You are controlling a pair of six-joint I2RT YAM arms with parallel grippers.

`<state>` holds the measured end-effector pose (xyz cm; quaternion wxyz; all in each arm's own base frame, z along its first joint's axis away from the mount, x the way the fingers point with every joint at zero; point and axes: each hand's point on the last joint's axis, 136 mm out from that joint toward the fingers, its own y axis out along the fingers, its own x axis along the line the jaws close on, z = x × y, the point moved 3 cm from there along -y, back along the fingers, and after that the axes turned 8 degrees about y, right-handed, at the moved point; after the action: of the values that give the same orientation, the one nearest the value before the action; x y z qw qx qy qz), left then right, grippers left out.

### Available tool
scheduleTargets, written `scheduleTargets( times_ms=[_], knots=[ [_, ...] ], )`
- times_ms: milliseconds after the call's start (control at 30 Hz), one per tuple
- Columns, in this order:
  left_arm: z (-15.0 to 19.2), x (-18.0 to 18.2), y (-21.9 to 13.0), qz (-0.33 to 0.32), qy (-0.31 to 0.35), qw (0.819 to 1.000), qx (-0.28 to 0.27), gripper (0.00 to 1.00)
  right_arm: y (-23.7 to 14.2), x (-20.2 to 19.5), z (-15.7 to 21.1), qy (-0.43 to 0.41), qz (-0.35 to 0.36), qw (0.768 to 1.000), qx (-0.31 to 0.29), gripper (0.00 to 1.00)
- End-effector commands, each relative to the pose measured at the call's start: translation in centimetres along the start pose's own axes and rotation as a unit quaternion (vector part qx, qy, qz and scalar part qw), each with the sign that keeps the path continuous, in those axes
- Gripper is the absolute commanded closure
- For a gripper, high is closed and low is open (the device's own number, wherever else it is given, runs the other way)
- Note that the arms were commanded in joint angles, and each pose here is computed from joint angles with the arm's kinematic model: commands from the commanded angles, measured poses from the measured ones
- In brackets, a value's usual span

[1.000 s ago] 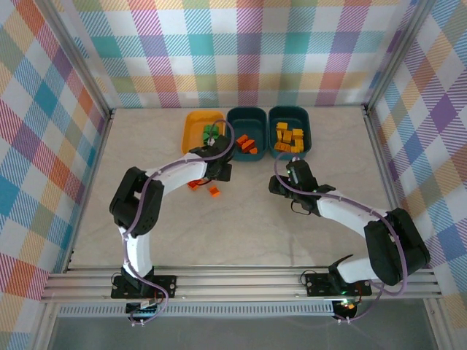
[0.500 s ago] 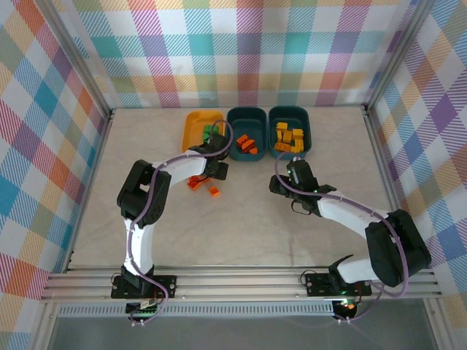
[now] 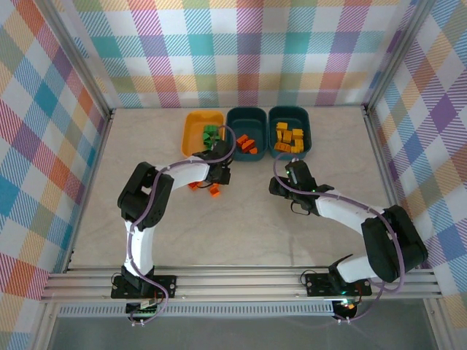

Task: Sort the legos into containers by color

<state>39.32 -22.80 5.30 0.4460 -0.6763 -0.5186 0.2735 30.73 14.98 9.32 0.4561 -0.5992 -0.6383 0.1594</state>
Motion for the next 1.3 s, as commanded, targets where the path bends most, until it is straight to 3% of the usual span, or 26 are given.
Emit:
scheduleTargets(
  times_ms=[0,300,500,700,767,867,1100,1167,1267],
  knots=[
    [-1.3,-1.0,-3.1,0.013,-0.005,1.000,-0.018,0.73,-0.2,0.9,-0.7,-0.002,-0.017,1.000,-0.010,0.27],
    [-8.9,-3.2,-9.0,0.050,-0.023,0.992,-0.117,0.74,-0.3,0.8,-0.9,0.000,-0.016,1.000,-0.019,0.28],
    [-15.1,-4.4,-5.1,0.054,-0.047,0.993,-0.097,0.74,-0.7,0.7,-1.3,-0.005,-0.011,0.999,-0.029,0.28],
    [-18.0,-4.6,-1.1,0.068,-0.073,0.992,-0.079,0.69,-1.6,0.5,-1.7,-0.010,-0.007,0.999,-0.047,0.28],
    [-18.4,-4.9,-0.8,0.090,-0.075,0.989,-0.087,0.63,-1.8,0.5,-1.8,-0.011,-0.009,0.999,-0.049,0.28],
    [-19.4,-5.7,-2.3,0.115,-0.064,0.986,-0.107,0.44,-1.9,0.6,-1.8,-0.010,-0.014,0.999,-0.049,0.27],
    [-21.4,-4.9,-12.3,0.061,-0.032,0.973,-0.219,0.27,-1.9,0.5,-1.8,-0.014,-0.008,0.999,-0.050,0.26],
    [-20.4,-3.4,-14.4,0.045,-0.051,0.968,-0.240,0.20,-2.0,0.5,-1.7,-0.013,-0.010,0.999,-0.050,0.26],
    [-16.0,-1.2,-14.0,0.017,-0.089,0.974,-0.208,0.12,-1.9,0.5,-1.7,-0.012,-0.012,0.999,-0.048,0.26]
  ],
)
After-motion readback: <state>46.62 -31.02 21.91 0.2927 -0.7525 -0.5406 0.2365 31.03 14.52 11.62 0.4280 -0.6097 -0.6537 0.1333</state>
